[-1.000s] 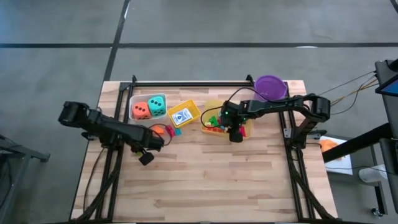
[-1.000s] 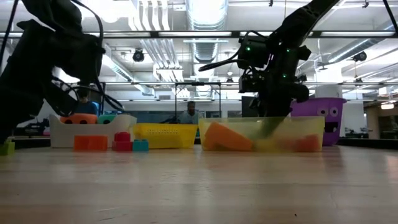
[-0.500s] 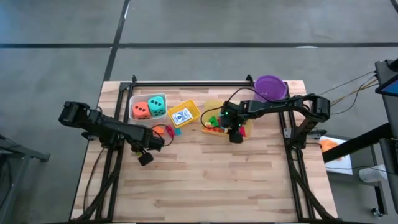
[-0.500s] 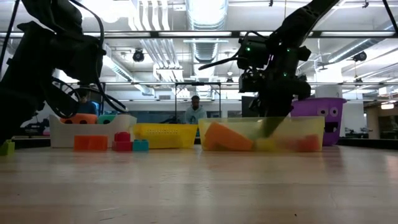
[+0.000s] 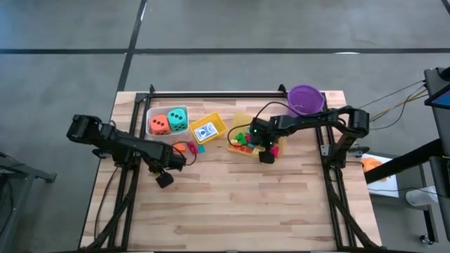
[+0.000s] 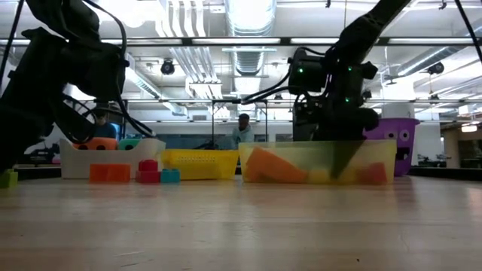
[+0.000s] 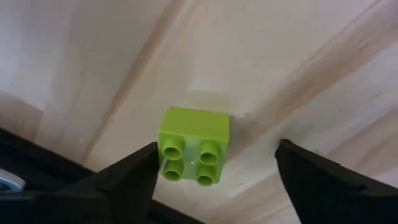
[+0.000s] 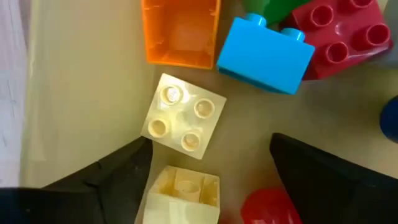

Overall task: Pick & Place Toys
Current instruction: Put the yellow game piece into the yellow bin, then put the green game piece into the yellow bin

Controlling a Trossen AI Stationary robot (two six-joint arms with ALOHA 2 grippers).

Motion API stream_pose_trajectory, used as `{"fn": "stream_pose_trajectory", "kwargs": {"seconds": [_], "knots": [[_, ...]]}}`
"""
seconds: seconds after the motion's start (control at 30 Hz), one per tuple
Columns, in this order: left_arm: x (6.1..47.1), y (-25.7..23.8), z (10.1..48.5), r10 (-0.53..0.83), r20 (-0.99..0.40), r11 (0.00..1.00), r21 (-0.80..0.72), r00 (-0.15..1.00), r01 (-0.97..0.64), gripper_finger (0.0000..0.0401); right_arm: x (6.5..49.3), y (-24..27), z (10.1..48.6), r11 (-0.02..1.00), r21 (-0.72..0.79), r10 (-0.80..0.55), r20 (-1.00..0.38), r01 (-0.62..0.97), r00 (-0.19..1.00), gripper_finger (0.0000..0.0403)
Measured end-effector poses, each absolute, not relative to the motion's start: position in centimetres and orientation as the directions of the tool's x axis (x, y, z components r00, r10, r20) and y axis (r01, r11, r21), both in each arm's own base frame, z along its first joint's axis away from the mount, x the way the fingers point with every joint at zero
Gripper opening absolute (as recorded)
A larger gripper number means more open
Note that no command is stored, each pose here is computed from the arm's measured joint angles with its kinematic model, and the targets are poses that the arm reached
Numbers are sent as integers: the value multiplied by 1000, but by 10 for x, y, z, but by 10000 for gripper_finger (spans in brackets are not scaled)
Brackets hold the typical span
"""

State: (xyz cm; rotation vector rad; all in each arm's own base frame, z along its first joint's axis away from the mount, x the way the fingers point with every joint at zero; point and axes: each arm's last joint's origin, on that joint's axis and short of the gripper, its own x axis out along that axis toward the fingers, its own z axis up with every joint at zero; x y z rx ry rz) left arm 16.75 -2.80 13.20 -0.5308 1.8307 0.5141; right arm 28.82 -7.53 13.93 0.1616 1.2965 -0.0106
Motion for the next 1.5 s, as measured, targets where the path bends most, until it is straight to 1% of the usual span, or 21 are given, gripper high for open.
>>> {"fn": "stream_pose_trajectory", "kwargs": {"seconds": [0.13, 0.3, 0.43, 0.7, 0.77, 0.93, 0.97, 1.13, 1.3, 1.37, 1.5], "knots": [[167, -28, 132, -115, -950, 804, 84, -292, -588, 283, 289, -75, 140, 990, 108, 79, -958, 92, 275, 334], [167, -28, 132, -114, -950, 805, 84, -291, -588, 257, 291, -76, 144, 993, 80, 51, -957, 91, 285, 335], [168, -28, 132, -110, -951, 807, 85, -290, -584, 245, 293, -77, 148, 993, 78, 50, -957, 86, 287, 336], [162, -27, 126, -112, -948, 802, 90, -297, -590, 233, 294, -76, 151, 993, 80, 53, -957, 85, 285, 336], [163, -27, 126, -113, -949, 802, 87, -295, -590, 215, 295, -76, 153, 993, 82, 55, -958, 85, 282, 336], [162, -27, 126, -115, -949, 802, 85, -292, -591, 131, 298, -76, 159, 992, 86, 56, -957, 93, 286, 336], [162, -27, 126, -114, -950, 802, 85, -291, -591, 125, 299, -75, 160, 992, 85, 56, -956, 90, 289, 336], [162, -27, 126, -113, -950, 793, 89, -290, -602, 125, 305, -66, 171, 996, 78, 57, -944, 53, 325, 336], [165, -28, 132, -111, -954, 792, 84, -277, -605, 125, 307, -54, 192, 998, 65, 54, -921, 16, 386, 336], [171, -28, 140, -99, -965, 794, 71, -243, -604, 125, 306, -49, 200, 999, 39, 33, -914, 7, 405, 336], [180, -29, 161, -112, -985, 796, -8, -133, -605, 125, 300, -39, 217, 999, -41, -41, -895, 11, 443, 336]]}}
